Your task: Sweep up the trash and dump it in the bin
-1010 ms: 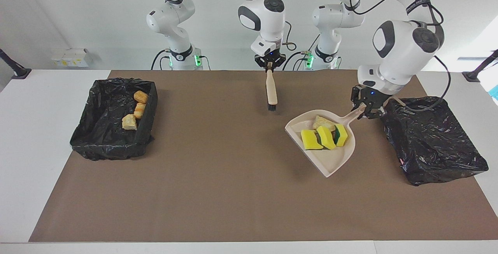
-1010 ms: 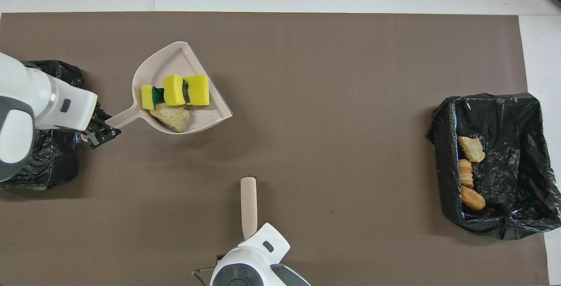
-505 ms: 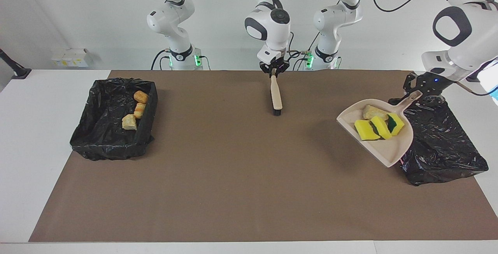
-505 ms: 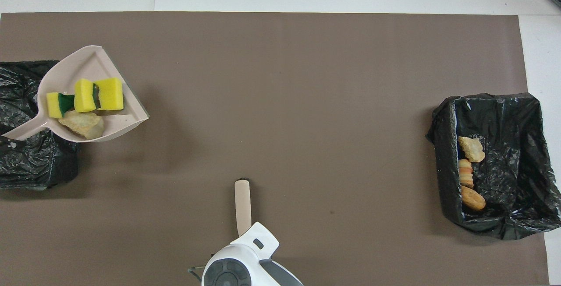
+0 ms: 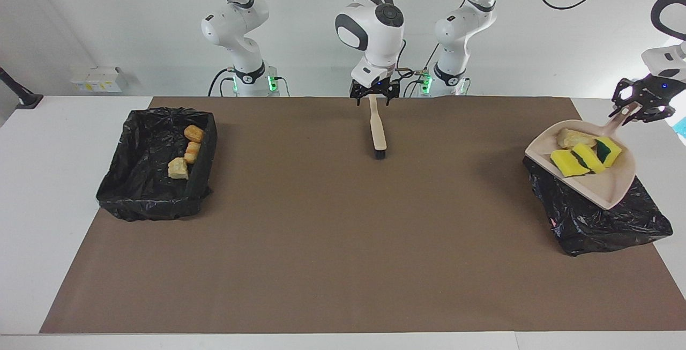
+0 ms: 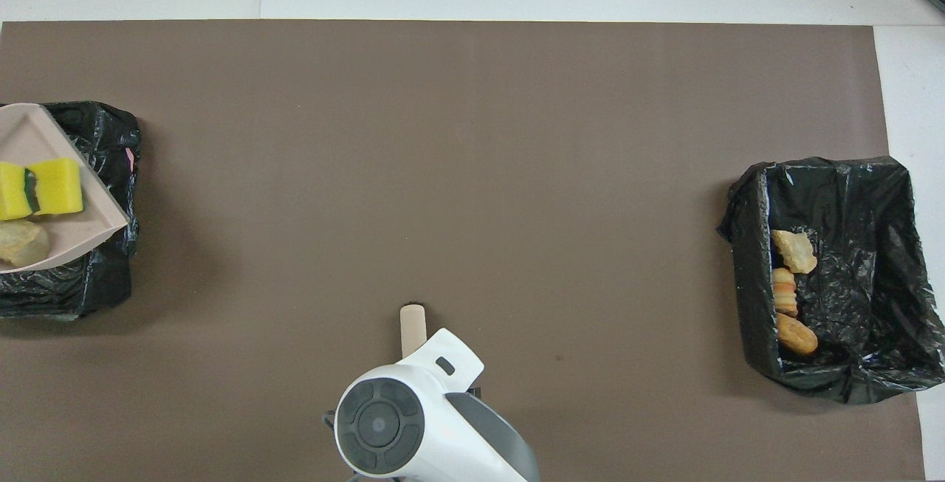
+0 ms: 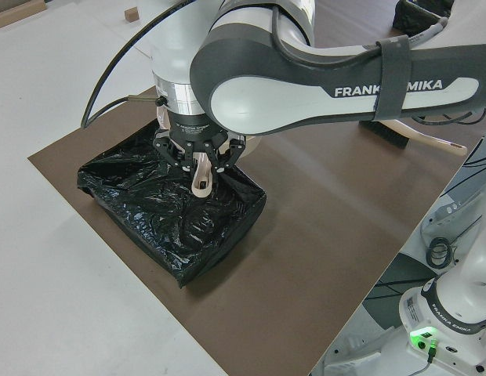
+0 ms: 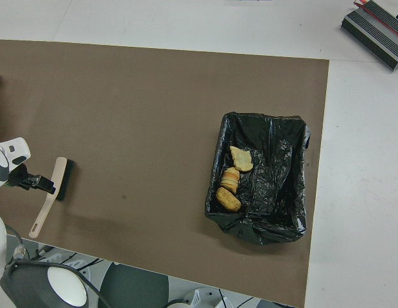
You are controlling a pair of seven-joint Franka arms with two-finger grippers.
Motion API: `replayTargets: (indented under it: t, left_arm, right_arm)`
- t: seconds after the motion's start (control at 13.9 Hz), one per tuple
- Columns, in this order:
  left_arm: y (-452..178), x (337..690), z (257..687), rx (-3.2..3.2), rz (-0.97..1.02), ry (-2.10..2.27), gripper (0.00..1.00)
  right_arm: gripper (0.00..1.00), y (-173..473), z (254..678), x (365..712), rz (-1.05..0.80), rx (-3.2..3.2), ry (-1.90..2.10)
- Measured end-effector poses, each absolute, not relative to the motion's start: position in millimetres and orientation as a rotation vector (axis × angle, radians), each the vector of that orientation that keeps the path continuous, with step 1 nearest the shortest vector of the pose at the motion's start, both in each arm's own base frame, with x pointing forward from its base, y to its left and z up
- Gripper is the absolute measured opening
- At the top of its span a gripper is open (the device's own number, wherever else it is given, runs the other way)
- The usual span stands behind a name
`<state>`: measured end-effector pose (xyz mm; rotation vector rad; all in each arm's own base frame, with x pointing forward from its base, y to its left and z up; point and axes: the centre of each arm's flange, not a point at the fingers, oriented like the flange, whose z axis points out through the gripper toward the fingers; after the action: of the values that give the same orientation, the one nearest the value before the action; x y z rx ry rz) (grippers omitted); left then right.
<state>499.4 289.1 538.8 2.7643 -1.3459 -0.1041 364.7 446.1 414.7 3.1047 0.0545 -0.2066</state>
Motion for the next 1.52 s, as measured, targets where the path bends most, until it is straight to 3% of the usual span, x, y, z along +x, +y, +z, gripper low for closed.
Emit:
replayTargets:
  t: [0.43,0.87,1.15,1.52]
  left_arm:
    - [356,476,555,2.85,-0.337,-1.388,0.32]
    - [355,479,559,2.846,-0.663,-1.501,0.32]
    - [310,514,563,2.863,-0.881,-1.632,0.32]
    - [292,532,567,2.902,-1.042,-1.704,0.32]
  right_arm:
    - [1.0,325,497,475,-0.212,3.116,0.25]
    - [1.0,178,522,544,-0.182,3.103,0.359]
    - [1.0,69,535,567,-0.147,3.131,0.295]
    - [1.0,0,590,567,-0.092,3.15,0.105]
